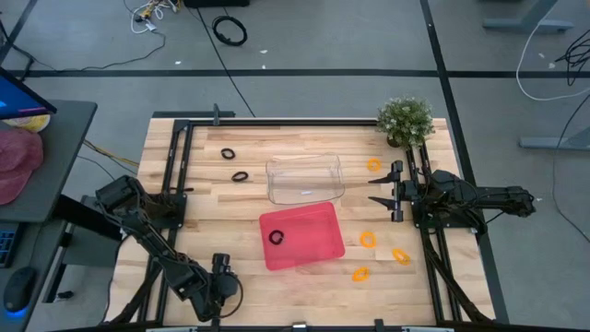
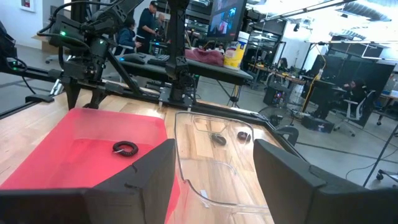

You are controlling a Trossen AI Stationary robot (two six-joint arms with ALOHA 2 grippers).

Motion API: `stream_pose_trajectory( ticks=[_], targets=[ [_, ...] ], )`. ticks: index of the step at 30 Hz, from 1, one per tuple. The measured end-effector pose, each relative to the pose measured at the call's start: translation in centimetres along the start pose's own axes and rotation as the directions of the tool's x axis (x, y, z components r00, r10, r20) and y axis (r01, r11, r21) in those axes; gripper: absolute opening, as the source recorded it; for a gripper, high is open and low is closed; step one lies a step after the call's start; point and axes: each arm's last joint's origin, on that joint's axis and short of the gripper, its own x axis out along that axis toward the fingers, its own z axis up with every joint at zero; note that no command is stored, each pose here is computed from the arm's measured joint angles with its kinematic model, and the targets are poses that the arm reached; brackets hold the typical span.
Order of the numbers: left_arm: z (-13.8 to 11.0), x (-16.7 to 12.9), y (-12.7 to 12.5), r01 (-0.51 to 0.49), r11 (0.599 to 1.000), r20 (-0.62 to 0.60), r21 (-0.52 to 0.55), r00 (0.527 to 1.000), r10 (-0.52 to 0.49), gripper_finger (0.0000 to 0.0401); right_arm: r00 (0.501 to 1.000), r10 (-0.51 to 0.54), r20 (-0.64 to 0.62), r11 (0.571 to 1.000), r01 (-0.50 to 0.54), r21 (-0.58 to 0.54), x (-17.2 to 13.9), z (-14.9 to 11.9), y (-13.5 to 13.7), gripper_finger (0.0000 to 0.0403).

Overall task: Sort spring keychains
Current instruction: Put the bottom black spring keychain into the red bin

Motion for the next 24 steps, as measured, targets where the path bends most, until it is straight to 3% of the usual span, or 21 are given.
stream_pose_trajectory(
  ticks=[24],
  targets=[
    [1.1, -0.9, -0.4, 0.011, 0.999, -0.067, 0.048, 0.998, -0.008, 0.0241, 1.000, 0.000, 0.000, 1.000, 0.000, 0.000, 0.0, 0.0, 0.0, 0.0222]
  ],
)
